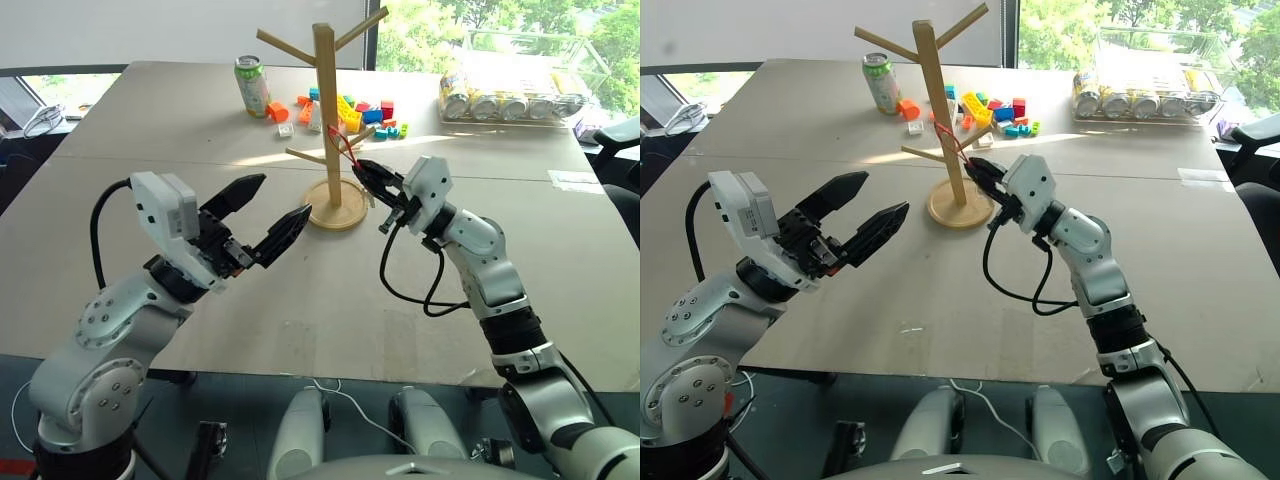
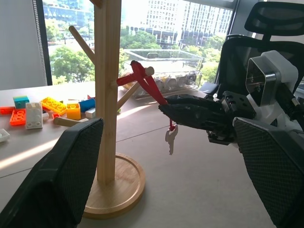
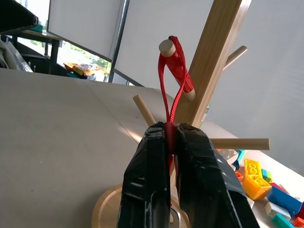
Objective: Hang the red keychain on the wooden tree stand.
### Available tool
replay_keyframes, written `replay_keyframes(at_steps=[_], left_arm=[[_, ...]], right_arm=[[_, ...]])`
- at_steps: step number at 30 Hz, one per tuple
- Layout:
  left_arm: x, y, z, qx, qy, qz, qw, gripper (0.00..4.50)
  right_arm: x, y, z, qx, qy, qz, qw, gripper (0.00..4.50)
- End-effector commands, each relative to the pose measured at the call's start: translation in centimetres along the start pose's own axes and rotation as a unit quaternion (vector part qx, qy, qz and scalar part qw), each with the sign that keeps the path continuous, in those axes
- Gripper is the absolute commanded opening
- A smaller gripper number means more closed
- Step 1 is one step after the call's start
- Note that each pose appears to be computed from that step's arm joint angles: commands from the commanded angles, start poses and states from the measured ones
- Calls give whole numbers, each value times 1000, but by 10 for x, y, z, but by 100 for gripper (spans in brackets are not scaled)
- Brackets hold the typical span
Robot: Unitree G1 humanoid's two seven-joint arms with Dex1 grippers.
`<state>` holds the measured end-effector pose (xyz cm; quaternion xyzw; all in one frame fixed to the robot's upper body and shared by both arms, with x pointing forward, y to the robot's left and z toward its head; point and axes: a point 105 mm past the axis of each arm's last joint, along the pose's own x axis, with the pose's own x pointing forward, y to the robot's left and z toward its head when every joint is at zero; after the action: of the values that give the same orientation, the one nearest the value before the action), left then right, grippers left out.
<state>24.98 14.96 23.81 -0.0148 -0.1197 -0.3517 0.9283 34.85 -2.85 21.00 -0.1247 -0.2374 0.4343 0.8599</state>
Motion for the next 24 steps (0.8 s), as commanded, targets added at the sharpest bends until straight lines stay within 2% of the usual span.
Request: replay_keyframes(at_steps=[1, 5, 8, 9, 10, 12, 13, 15, 16, 17, 19, 22, 24], left_arm=[[3, -9, 11, 20, -21, -15, 999, 450], [4, -9, 11, 20, -22, -15, 999, 450], [5, -9, 11, 19, -23, -15, 999, 450], [6, -9, 11, 20, -23, -15, 999, 450], [5, -9, 11, 21, -22, -15, 999, 450], [5, -8, 10, 25, -19, -12, 999, 450], [5, -6, 9, 25, -16, -7, 1000, 450], [5, -1, 7, 25, -10, 2, 1000, 450], [5, 0, 7, 25, -9, 4, 1000, 450], [4, 7, 5, 23, -1, 13, 1000, 450], [3, 18, 0, 20, 24, 13, 999, 450], [-1, 42, -14, 21, 104, -4, 994, 450], [-3, 62, -15, 37, 142, -4, 989, 450]], right_arm=[[6, -4, 11, 1, -10, 2, 1000, 8], [6, -5, 11, -1, -2, 4, 1000, 8], [3, -7, 9, -1, 4, 3, 1000, 111], [2, -7, 9, -2, 5, 3, 1000, 170], [1, -7, 9, -2, 6, 4, 1000, 185], [-3, -8, 9, -2, 9, 4, 1000, 264], [-6, -8, 8, -2, 11, 6, 1000, 325], [-12, -7, 7, -1, 18, 11, 1000, 409], [-14, -7, 7, -1, 20, 12, 1000, 409], [-21, -7, 6, -2, 29, 19, 999, 445], [-36, -7, 3, 1, 51, 33, 998, 445], [-60, -5, 1, 30, 101, 68, 992, 445], [-73, -4, 5, 61, 125, 84, 987, 445]])
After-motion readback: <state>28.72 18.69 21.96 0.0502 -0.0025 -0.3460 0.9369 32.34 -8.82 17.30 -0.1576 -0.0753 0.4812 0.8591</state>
